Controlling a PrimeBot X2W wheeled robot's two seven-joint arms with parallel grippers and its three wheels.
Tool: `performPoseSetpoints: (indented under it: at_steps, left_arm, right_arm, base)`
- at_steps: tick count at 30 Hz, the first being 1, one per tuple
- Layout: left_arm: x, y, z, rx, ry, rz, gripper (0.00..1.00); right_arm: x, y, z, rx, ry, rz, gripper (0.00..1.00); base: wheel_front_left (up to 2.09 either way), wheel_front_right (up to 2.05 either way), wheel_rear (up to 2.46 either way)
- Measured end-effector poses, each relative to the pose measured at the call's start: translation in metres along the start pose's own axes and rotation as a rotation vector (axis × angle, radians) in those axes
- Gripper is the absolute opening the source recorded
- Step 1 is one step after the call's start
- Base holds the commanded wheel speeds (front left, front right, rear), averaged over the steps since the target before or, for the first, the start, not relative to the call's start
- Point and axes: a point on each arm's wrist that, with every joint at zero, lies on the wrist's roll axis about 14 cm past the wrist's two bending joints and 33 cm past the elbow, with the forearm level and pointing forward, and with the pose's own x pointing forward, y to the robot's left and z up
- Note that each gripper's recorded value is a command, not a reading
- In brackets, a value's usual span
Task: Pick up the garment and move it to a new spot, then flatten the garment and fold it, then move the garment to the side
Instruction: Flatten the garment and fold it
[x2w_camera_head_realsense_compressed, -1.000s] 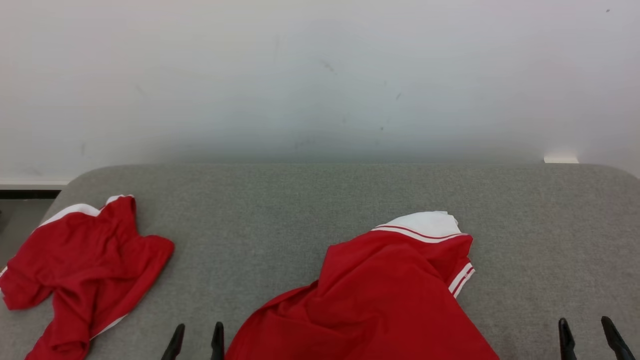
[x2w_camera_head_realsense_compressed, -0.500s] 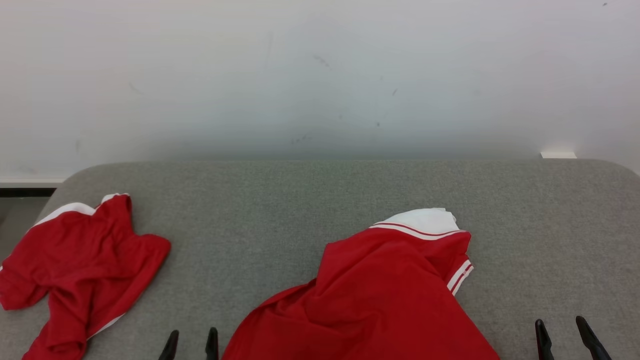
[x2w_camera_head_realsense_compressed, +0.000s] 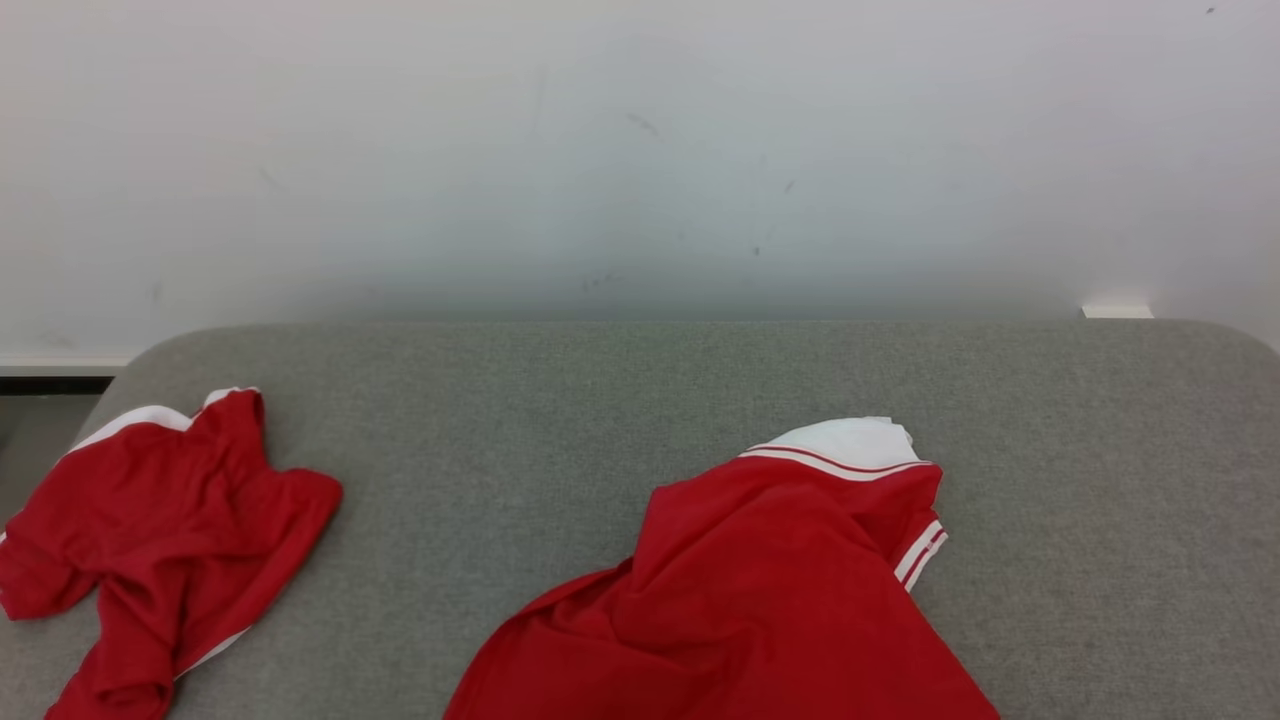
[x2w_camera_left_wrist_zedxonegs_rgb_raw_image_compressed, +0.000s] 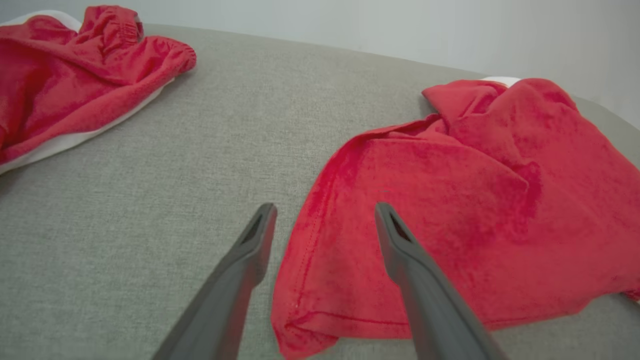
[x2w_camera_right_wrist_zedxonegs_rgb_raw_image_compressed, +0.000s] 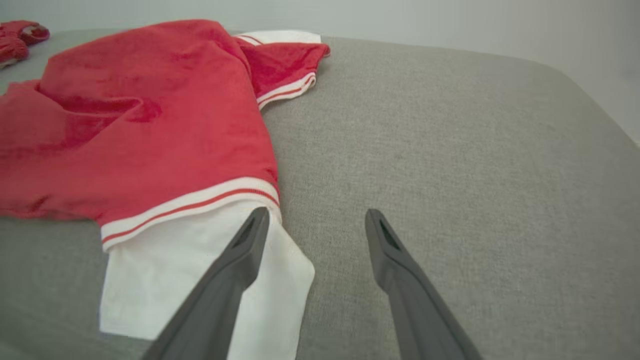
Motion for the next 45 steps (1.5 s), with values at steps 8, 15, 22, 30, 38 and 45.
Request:
performPoseSetpoints:
  at_steps: [8, 15, 22, 30, 38, 45]
  left_arm:
    - [-0.009, 0.001, -0.021, -0.026, 0.154, 0.008, 1.00]
    - [-0.011, 0.007, -0.028, -0.041, 0.208, 0.022, 1.00]
    - [-0.013, 0.014, -0.036, -0.047, 0.257, 0.037, 1.00]
    - [-0.012, 0.010, -0.050, -0.074, 0.326, 0.009, 1.00]
    - [-0.006, 0.010, -0.063, -0.090, 0.384, 0.007, 1.00]
    - [-0.007, 0.003, -0.066, -0.094, 0.396, -0.020, 0.63]
  right_arm:
    - [-0.027, 0.018, -0.065, 0.066, 0.295, 0.065, 1.00]
    - [-0.014, 0.033, -0.069, 0.094, 0.301, 0.091, 1.00]
    - [0.000, 0.029, -0.071, 0.065, 0.305, 0.093, 1.00]
    - [0.006, 0.025, -0.080, 0.045, 0.346, 0.092, 1.00]
    - [0.011, 0.030, -0.085, 0.050, 0.376, 0.113, 1.00]
    - [0.012, 0.039, -0.089, 0.058, 0.395, 0.138, 1.00]
  base:
    - [0.00, 0.00, 0.00]
    - [0.00, 0.00, 0.00]
    - [0.00, 0.00, 0.00]
    - [0.00, 0.00, 0.00]
    - [0.00, 0.00, 0.00]
    - [0.00, 0.00, 0.00]
